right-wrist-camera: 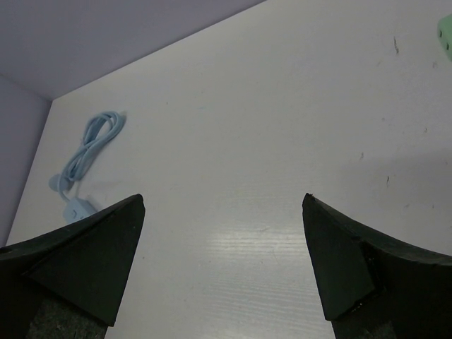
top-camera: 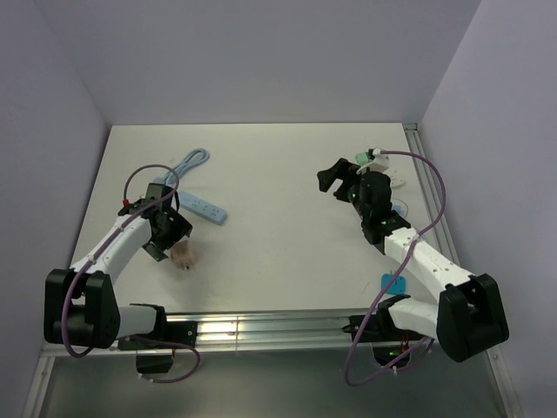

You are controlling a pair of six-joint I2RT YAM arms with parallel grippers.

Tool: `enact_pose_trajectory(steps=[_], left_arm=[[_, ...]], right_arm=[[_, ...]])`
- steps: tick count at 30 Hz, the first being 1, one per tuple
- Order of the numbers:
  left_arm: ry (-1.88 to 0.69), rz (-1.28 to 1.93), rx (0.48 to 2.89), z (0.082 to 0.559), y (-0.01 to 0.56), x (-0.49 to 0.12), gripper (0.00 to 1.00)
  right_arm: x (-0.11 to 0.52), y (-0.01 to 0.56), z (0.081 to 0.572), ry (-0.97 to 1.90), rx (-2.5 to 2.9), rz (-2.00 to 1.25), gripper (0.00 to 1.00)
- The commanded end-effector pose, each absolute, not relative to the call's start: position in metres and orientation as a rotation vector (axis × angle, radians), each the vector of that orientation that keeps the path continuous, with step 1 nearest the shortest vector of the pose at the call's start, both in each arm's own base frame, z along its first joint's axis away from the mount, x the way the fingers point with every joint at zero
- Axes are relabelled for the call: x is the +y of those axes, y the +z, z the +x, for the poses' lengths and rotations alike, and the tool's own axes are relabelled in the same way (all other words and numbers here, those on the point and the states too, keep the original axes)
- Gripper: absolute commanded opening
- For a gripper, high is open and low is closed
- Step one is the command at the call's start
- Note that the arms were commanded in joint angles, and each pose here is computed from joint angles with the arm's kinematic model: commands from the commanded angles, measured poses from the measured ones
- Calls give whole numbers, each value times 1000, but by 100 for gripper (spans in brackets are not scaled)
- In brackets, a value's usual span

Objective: Insert the plug

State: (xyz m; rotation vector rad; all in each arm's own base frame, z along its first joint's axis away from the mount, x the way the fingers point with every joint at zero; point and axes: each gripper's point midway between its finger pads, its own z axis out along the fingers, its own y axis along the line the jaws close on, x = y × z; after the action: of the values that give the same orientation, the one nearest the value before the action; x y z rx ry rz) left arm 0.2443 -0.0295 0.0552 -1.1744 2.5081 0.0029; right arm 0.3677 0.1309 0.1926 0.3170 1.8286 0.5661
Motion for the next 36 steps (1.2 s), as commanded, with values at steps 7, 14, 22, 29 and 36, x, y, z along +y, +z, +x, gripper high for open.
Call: enact_pose_trajectory(steps=[7,14,22,29,36], left_arm=[[58,-959,2525,257,80,-39,96],[206,-852,2608,243,77,-50,97],[414,-899,2607,230,71,-46,95],[329,-846,2633,231,61,-71,83],[310,-834,2650,228,45,-75,75]], right_arm=[[137,210,368,611,1779,279,99],[138,210,369,612,1785,271,99],[138,208,368,606,1787,276,98],[139,206,369,603,1796,275,98],[141,207,367,595,1797,269,98]])
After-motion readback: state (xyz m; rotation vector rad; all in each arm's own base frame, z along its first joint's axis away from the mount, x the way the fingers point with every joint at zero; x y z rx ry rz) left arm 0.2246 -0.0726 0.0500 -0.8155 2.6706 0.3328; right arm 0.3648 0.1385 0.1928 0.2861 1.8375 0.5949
